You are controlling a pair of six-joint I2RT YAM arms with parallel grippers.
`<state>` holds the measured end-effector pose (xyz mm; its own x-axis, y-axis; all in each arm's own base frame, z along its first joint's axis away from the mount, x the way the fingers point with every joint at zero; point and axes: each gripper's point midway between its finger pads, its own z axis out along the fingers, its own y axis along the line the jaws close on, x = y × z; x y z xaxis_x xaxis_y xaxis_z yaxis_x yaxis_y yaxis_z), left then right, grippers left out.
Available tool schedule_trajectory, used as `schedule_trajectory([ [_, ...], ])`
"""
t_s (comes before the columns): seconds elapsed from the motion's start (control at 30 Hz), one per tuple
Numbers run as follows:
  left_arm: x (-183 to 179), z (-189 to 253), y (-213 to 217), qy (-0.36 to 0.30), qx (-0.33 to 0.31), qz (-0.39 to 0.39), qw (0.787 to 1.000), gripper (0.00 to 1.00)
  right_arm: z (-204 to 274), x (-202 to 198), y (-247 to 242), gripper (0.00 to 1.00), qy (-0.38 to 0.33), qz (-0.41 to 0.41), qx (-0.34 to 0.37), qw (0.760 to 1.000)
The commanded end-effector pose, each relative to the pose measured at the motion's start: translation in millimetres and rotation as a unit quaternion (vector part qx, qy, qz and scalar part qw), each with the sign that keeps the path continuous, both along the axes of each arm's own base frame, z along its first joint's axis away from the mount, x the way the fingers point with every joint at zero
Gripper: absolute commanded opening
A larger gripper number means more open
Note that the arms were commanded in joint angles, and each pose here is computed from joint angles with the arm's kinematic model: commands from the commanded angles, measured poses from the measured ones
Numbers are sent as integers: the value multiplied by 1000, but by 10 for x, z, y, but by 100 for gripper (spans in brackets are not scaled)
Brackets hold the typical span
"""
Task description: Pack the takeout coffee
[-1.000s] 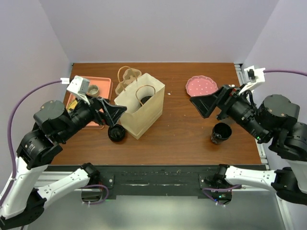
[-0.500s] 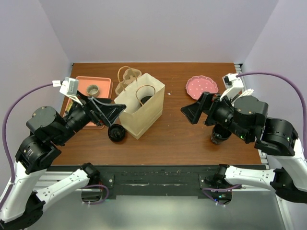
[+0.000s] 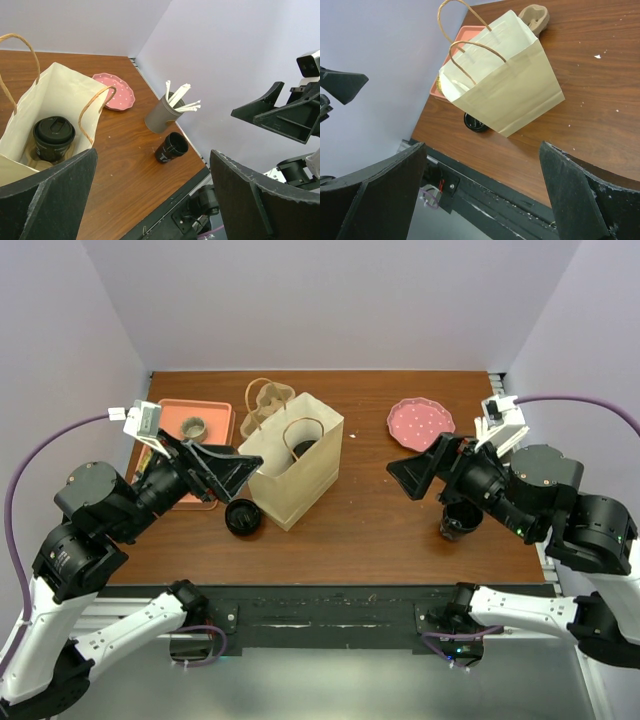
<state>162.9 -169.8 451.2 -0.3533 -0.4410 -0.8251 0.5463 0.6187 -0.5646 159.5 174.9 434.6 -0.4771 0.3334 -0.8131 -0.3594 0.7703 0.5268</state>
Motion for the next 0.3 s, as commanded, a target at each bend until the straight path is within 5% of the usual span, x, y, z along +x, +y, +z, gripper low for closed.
schedule_trajectory([
  [0.0,0,157,21,-18,-24,5,1000,100,116,48,15,99,-19,-7,15,1000],
  [0.27,60,184,-19,-29,-18,5,999,100,158,79,31,99,-28,-7,6,1000],
])
